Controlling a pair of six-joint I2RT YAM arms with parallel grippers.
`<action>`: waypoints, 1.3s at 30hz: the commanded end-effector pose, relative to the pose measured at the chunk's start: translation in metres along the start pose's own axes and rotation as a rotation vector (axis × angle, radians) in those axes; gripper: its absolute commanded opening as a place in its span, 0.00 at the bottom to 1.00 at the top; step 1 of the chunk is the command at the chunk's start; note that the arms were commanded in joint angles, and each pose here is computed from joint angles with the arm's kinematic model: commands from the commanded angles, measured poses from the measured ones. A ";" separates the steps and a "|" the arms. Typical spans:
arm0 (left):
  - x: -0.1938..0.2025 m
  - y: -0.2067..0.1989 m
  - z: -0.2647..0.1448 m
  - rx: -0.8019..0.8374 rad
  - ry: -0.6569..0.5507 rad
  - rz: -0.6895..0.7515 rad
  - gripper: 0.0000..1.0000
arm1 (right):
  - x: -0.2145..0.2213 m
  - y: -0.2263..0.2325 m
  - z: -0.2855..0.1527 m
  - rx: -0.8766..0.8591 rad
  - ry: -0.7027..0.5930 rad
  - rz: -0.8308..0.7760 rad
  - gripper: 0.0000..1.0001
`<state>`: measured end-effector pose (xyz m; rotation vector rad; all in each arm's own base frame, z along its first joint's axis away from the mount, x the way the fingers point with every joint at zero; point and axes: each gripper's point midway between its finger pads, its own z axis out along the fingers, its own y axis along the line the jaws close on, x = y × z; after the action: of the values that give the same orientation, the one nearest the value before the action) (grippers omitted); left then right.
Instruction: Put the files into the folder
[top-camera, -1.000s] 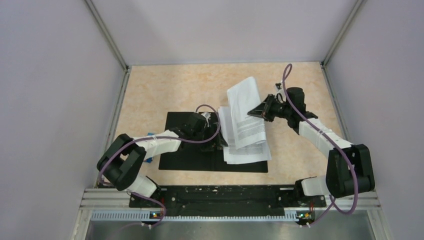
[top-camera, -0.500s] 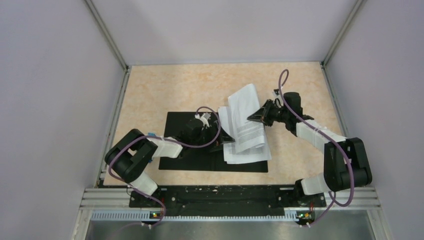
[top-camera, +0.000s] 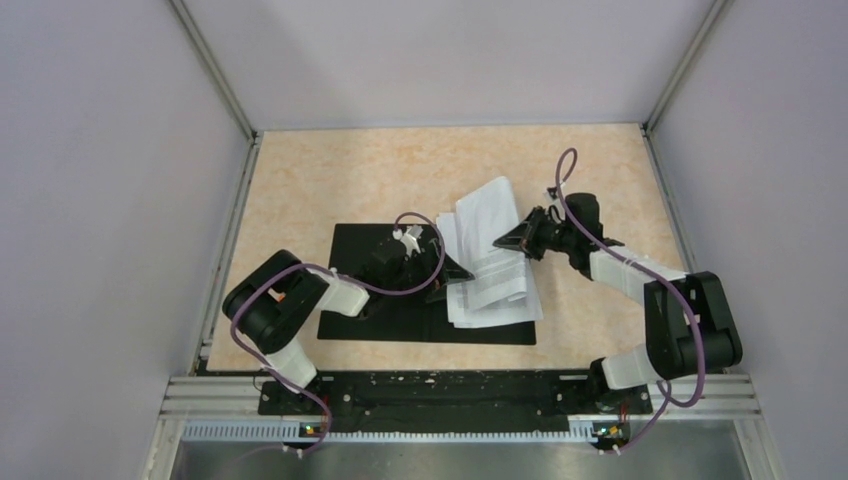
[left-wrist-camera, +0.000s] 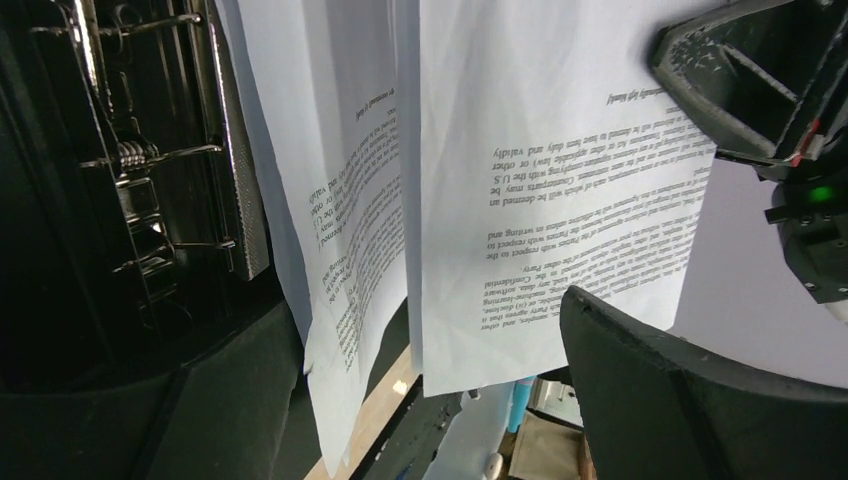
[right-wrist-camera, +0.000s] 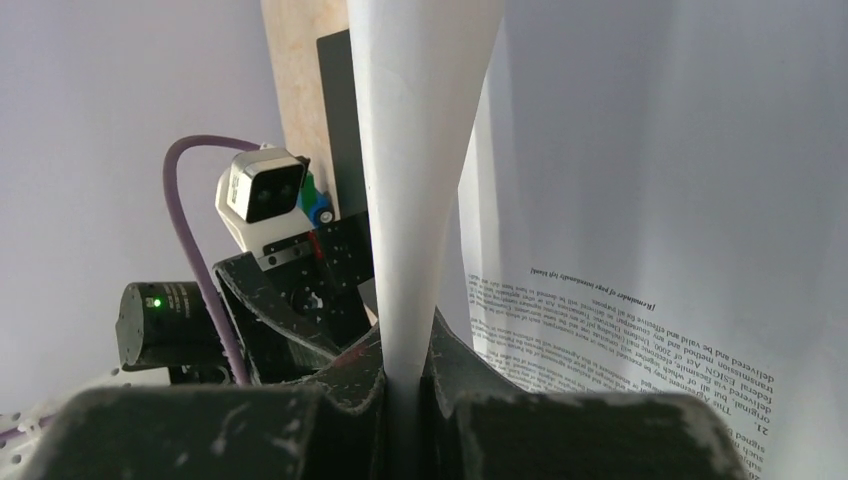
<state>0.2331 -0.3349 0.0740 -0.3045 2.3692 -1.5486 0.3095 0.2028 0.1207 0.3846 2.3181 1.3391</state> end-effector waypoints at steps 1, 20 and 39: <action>-0.001 -0.017 -0.001 0.097 -0.014 -0.002 0.98 | 0.007 0.003 0.005 -0.042 0.001 -0.008 0.05; 0.001 -0.015 0.001 0.120 -0.007 -0.028 0.99 | 0.025 0.008 0.017 -0.122 0.028 0.064 0.04; 0.002 -0.011 0.011 0.067 0.023 -0.042 0.80 | 0.031 -0.044 0.022 0.128 -0.010 -0.042 0.01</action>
<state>0.2308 -0.3428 0.0725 -0.3563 2.3532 -1.6381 0.2893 0.2103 0.0650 0.4570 2.4040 1.2386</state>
